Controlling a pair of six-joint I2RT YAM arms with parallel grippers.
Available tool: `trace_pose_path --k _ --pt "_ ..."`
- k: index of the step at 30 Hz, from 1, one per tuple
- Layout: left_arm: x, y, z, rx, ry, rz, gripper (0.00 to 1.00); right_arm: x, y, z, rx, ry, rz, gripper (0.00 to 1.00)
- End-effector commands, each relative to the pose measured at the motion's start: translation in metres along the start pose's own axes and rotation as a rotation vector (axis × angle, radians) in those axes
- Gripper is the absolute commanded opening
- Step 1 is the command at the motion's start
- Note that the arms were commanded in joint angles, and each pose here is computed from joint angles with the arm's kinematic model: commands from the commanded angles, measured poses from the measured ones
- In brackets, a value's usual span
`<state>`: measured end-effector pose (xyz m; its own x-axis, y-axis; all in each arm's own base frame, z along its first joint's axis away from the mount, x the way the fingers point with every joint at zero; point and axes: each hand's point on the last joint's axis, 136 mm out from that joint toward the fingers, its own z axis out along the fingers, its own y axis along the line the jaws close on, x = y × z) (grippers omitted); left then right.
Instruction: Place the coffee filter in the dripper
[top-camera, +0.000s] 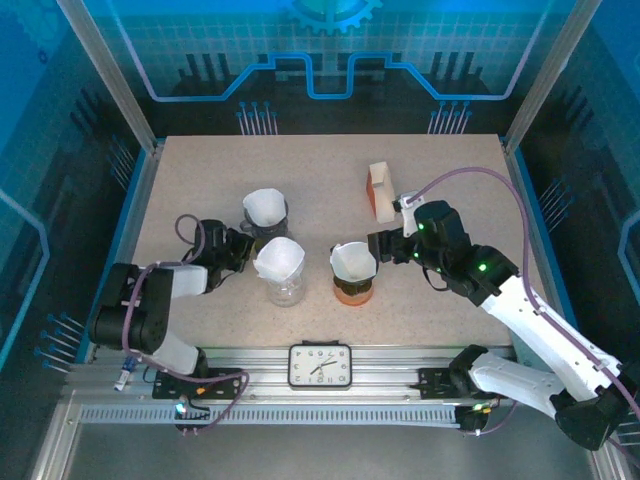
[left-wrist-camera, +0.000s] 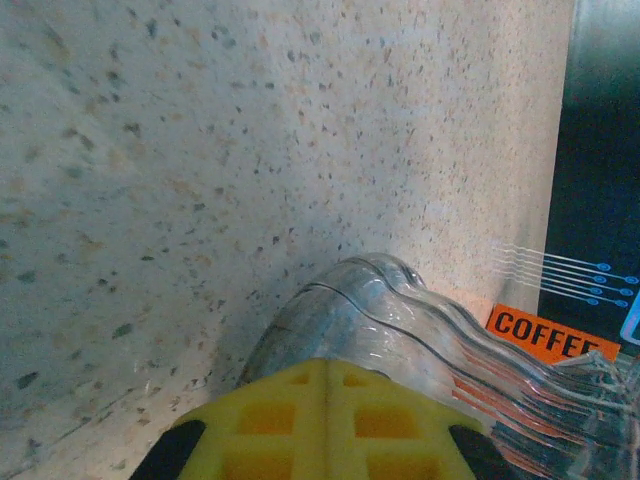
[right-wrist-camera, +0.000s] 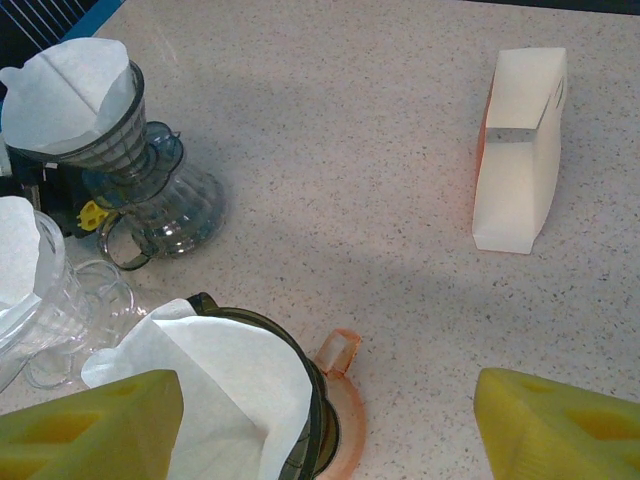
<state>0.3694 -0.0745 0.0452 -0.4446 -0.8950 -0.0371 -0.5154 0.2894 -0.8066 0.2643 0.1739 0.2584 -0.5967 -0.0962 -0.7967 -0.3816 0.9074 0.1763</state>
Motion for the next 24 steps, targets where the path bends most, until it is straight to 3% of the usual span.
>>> trace_pose_path --k 1,12,18,22,24 --pt "0.007 -0.017 0.01 0.047 0.034 -0.001 0.0 -0.001 -0.003 0.003 0.014 -0.011 0.018 0.78" --pt "0.018 -0.042 0.034 0.077 0.084 0.024 0.0 0.002 -0.002 0.006 0.013 0.002 0.031 0.78" --pt "-0.009 -0.035 0.008 0.039 -0.003 0.02 0.0 0.002 -0.004 0.006 0.021 -0.003 0.026 0.78" --pt "-0.027 -0.051 -0.025 0.036 -0.089 0.089 0.0 0.0 -0.007 0.006 0.038 -0.02 0.027 0.79" --pt "-0.033 -0.058 -0.042 0.009 -0.135 0.146 0.01 0.0 -0.01 0.007 0.052 -0.033 0.033 0.84"
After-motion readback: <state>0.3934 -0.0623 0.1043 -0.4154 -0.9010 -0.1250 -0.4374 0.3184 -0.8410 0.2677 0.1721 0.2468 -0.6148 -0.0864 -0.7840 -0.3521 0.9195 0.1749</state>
